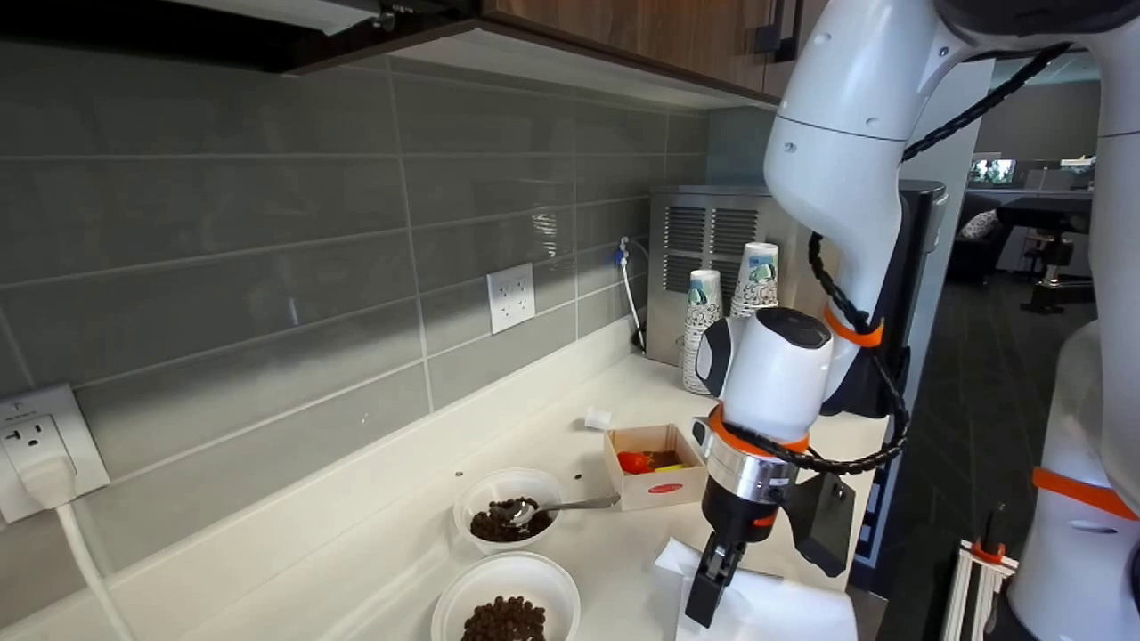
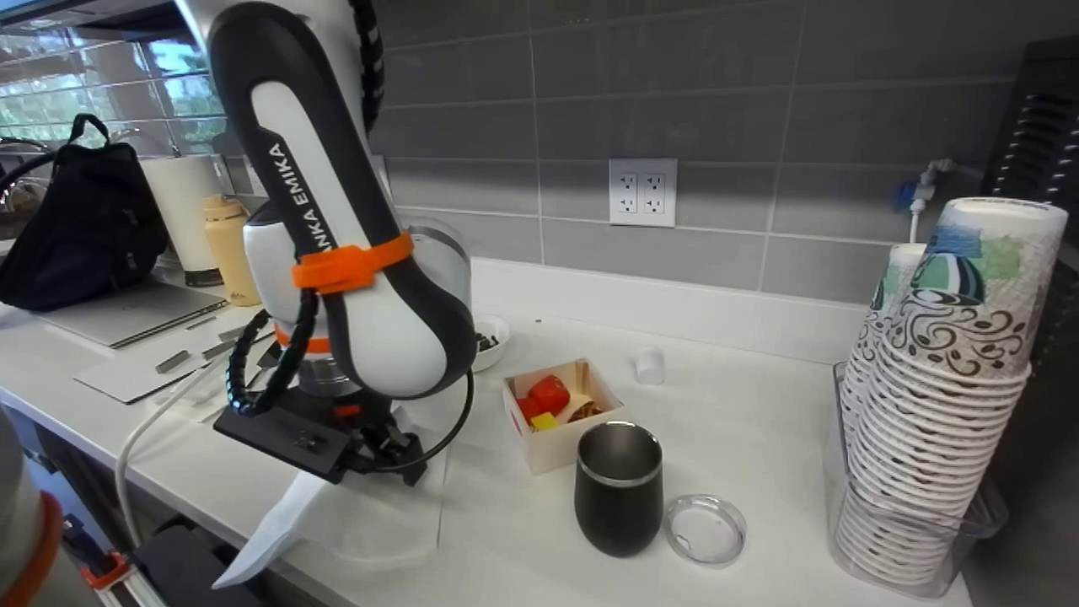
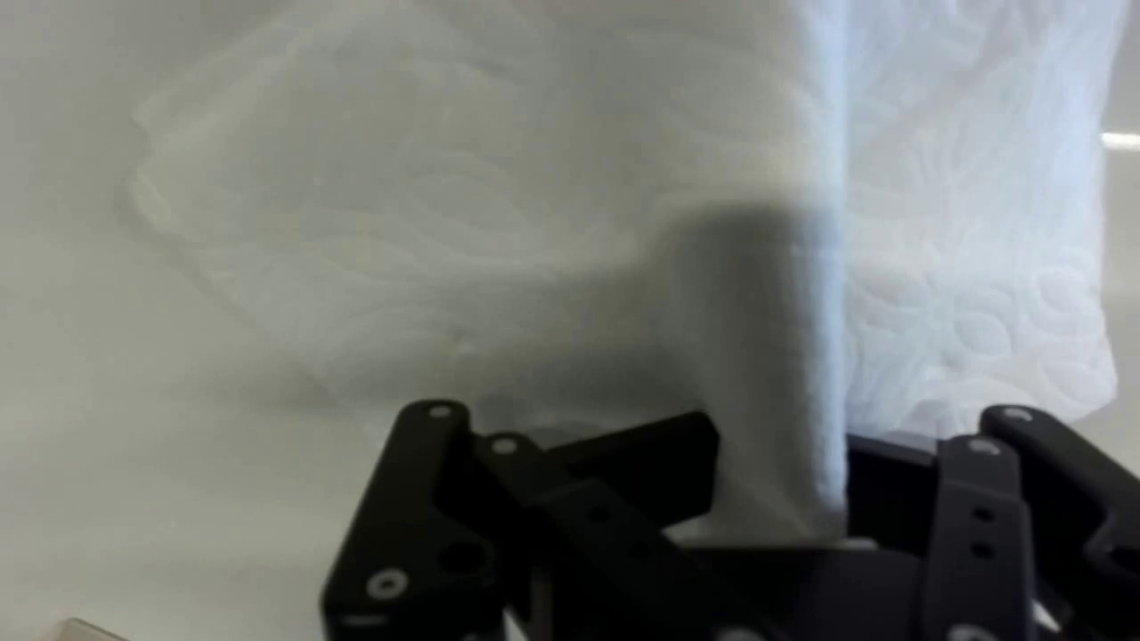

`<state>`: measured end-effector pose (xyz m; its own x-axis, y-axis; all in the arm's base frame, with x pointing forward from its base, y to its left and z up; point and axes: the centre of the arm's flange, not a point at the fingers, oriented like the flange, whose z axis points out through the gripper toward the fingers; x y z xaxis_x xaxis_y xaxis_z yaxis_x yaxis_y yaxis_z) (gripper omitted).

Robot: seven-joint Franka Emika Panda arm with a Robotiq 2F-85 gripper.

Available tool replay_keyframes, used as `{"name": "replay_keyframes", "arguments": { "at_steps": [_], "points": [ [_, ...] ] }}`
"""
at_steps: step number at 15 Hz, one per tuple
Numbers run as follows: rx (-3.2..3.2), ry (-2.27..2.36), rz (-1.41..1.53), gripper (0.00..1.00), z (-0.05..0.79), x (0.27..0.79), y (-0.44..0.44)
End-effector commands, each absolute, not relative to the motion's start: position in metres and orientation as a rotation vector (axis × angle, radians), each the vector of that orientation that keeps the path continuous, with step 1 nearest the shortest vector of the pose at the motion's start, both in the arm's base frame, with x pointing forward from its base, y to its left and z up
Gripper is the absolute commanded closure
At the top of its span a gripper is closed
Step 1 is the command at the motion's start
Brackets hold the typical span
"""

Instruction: Use the napkin to wipe the table

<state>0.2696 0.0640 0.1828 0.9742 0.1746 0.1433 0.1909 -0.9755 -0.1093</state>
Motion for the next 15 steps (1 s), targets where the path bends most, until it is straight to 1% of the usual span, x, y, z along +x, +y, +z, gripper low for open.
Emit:
{"name": "replay_keyframes", "arguments": {
  "at_steps": [1, 5, 11, 15],
  "points": [
    [-3.073, -0.313, -0.202, 1.0, 0.198, 0.27, 0.059],
    [-3.101, -0.308, -0.297, 1.0, 0.182, 0.293, 0.056],
    [-3.022, -0.318, -0.393, 1.0, 0.177, 0.335, 0.092],
    [-2.953, -0.361, -0.362, 1.0, 0.176, 0.345, 0.122]
  ]
}}
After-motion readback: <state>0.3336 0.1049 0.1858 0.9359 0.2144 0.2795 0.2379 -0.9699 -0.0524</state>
